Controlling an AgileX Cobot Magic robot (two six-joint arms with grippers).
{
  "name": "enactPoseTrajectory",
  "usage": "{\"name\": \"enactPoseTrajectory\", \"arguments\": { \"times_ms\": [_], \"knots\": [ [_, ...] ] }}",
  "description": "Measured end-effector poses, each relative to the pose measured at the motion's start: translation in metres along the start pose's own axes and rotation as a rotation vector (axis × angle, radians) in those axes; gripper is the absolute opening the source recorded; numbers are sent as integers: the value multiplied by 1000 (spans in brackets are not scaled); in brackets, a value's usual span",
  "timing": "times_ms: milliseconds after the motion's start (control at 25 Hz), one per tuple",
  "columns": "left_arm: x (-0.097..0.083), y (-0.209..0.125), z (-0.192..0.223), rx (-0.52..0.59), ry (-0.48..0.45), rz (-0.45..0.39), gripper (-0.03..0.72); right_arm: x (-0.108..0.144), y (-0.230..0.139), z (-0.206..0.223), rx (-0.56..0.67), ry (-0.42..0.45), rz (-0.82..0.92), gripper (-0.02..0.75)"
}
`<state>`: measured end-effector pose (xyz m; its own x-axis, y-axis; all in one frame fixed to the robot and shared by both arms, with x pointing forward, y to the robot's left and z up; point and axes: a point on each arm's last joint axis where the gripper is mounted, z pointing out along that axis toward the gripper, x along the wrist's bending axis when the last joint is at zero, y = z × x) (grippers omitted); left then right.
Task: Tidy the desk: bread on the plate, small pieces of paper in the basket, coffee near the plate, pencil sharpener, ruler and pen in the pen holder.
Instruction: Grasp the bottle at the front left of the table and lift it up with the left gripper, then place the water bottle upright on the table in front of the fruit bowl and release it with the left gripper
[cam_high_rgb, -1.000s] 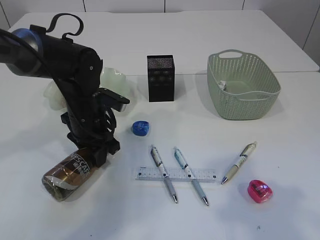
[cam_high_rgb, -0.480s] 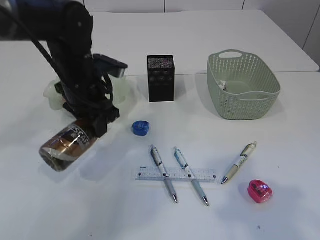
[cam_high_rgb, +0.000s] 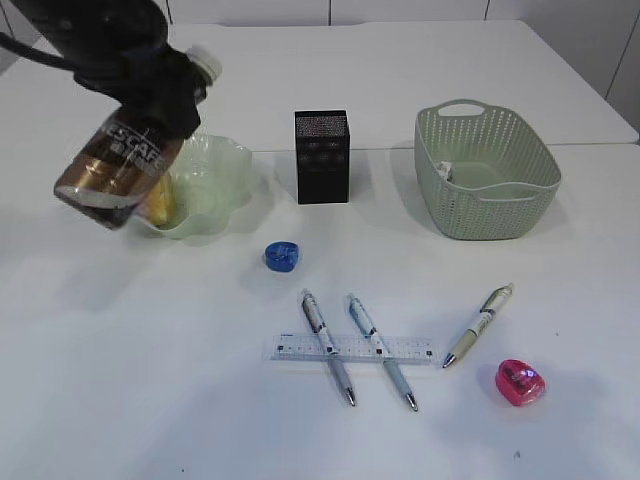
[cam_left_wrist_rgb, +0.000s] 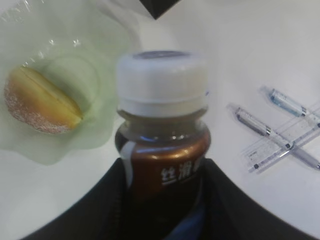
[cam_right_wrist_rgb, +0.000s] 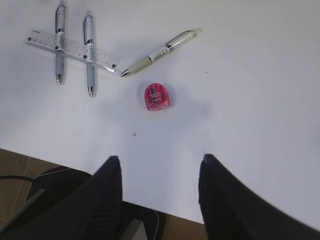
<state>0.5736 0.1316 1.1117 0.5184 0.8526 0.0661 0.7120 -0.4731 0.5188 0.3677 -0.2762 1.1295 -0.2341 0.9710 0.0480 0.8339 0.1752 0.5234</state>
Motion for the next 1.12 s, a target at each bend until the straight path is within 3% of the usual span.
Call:
{"name": "enactPoseTrajectory", "arguments": {
  "times_ms": [400, 760, 1000, 1120],
  "knots": [
    [0, -11, -56, -230, 19, -2, 286, 0, 0, 0, -4, -1, 0, 398],
    [-7, -55, -37, -345, 6, -25, 286, -1, 3, 0, -35, -14, -3, 397],
    [5, -79, -22, -437, 1, -160, 286, -4, 6, 0, -61, -49, -16, 397],
    [10, -93, -9, -459, 26, -185, 286, -6, 7, 0, -74, -66, -19, 397]
  ]
}}
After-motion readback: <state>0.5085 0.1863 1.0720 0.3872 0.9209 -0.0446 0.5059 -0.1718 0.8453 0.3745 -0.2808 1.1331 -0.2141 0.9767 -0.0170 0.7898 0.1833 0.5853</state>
